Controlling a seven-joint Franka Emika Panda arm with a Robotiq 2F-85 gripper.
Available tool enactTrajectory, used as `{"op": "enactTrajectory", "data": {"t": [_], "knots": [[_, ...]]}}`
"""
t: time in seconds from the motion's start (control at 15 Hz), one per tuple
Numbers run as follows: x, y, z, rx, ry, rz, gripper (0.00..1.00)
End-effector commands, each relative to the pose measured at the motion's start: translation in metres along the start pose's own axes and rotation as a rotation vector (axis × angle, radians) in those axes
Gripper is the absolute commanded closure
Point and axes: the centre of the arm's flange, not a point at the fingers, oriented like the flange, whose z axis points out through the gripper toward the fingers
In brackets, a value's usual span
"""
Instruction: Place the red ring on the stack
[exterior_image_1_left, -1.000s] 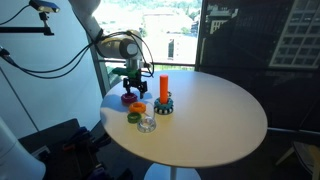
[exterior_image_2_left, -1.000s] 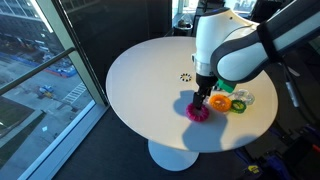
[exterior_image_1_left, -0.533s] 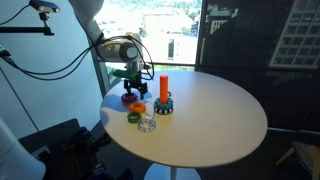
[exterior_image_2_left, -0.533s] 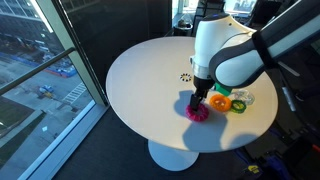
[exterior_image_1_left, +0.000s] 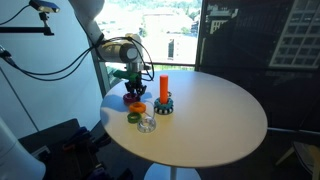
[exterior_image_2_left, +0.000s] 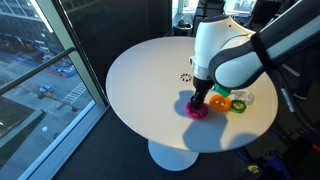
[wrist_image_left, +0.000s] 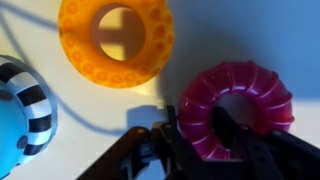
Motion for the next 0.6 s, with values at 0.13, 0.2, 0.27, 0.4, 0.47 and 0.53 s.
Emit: {"op": "enactTrajectory", "data": {"t": [0.13,0.2,0.27,0.4,0.47,0.53], "knots": [[0.001,0.004,-0.026,0.009,0.019,0.041,0.9],[0.001,0.006,-0.033,0.008,0.018,0.052,0.9],[0.001,0.007,-0.038,0.009,0.024,0.063,0.9],[0.002,0.011,-0.053,0.004,0.027,0.085,0.9],[0.003,0.013,-0.06,0.001,0.025,0.098,0.9],[0.004,0.016,-0.067,-0.002,0.013,0.11,0.9]]}}
